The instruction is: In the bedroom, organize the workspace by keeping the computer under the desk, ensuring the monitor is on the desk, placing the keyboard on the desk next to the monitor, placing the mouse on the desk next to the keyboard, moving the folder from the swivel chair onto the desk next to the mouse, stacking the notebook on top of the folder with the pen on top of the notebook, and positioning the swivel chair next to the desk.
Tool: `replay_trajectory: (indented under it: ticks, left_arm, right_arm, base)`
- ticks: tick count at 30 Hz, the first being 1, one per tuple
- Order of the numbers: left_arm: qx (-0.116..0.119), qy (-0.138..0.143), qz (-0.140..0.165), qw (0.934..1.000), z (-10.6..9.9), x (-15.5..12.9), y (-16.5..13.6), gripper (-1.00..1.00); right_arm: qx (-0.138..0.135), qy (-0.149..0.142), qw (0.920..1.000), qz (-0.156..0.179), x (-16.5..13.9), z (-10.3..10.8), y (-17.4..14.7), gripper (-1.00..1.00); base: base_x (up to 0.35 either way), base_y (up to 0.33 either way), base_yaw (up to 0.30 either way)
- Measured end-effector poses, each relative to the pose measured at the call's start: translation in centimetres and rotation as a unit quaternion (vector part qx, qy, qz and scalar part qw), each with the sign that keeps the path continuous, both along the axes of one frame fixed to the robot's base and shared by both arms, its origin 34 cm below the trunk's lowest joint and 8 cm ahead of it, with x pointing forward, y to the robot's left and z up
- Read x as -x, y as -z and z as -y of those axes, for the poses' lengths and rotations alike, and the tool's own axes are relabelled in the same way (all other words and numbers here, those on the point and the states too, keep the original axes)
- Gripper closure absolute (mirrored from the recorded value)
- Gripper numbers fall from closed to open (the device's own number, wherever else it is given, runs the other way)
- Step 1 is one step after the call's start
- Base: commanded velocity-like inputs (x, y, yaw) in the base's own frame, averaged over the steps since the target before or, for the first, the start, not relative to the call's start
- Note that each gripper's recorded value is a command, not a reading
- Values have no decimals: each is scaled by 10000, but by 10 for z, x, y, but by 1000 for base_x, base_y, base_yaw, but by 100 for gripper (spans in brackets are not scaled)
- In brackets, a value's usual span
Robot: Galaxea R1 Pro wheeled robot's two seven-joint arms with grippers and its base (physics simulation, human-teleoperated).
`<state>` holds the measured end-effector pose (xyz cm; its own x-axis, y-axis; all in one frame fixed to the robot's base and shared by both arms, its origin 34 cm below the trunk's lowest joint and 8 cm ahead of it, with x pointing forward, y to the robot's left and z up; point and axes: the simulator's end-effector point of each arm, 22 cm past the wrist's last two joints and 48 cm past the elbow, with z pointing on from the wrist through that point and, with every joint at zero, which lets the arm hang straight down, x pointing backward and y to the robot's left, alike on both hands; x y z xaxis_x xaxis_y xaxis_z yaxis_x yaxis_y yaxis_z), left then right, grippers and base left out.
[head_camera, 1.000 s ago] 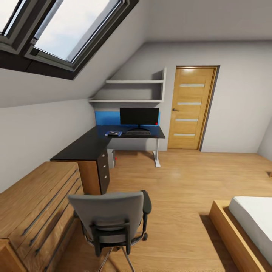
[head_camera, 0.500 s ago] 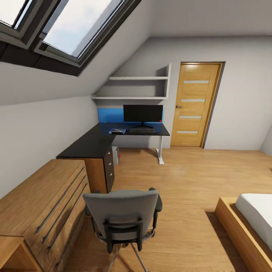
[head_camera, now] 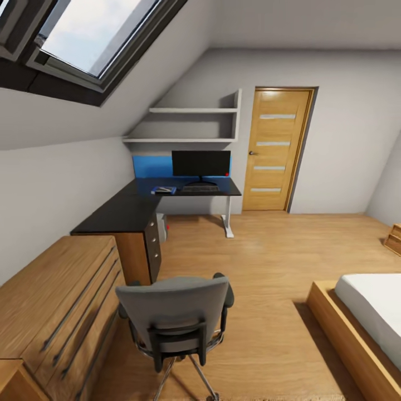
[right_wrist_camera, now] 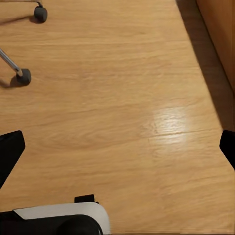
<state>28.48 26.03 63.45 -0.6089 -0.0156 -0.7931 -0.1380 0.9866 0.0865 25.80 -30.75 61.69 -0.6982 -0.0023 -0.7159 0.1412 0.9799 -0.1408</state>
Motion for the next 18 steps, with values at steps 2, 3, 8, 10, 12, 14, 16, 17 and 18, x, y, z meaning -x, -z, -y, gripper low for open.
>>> replay_trajectory:
  ticks: [2,3,8,10,12,14,16,17,18]
  left_arm:
    - [0,0,-11,10000,0,1,0,-100]
    - [0,0,-17,10000,0,1,0,-100]
    - [1,1,-45,10000,0,3,1,-100]
    - [1,1,-56,10000,0,3,2,-100]
    - [1,1,-67,10000,0,4,2,-100]
    - [2,1,-78,10000,0,5,2,-100]
    - [1,1,-86,10000,0,5,3,-100]
    - [1,1,-88,10000,0,5,3,-100]
    - [1,1,-90,10000,0,5,3,-100]
  right_arm:
    - [-1,-4,10000,-13,1,0,0,-100]
    - [-1,-5,10000,-18,1,0,0,-100]
    - [-3,-20,10000,-52,3,-1,1,-100]
    - [-3,-26,10000,-69,4,-1,2,-100]
    - [-3,-29,10000,-83,4,-1,2,-100]
    - [-5,-33,9999,-98,5,-1,3,-100]
    - [-9,-36,9999,-111,6,-2,3,-100]
    - [-10,-37,9999,-115,6,-2,3,-100]
    - [-11,-38,9999,-118,6,-2,3,-100]
  base:
    - [0,240,-210]
    - [0,269,-214]
    - [0,214,-218]
    - [0,65,-224]
    - [0,38,-227]
    - [0,21,-220]
    - [0,52,-134]
    - [0,106,-95]
    - [0,144,-76]
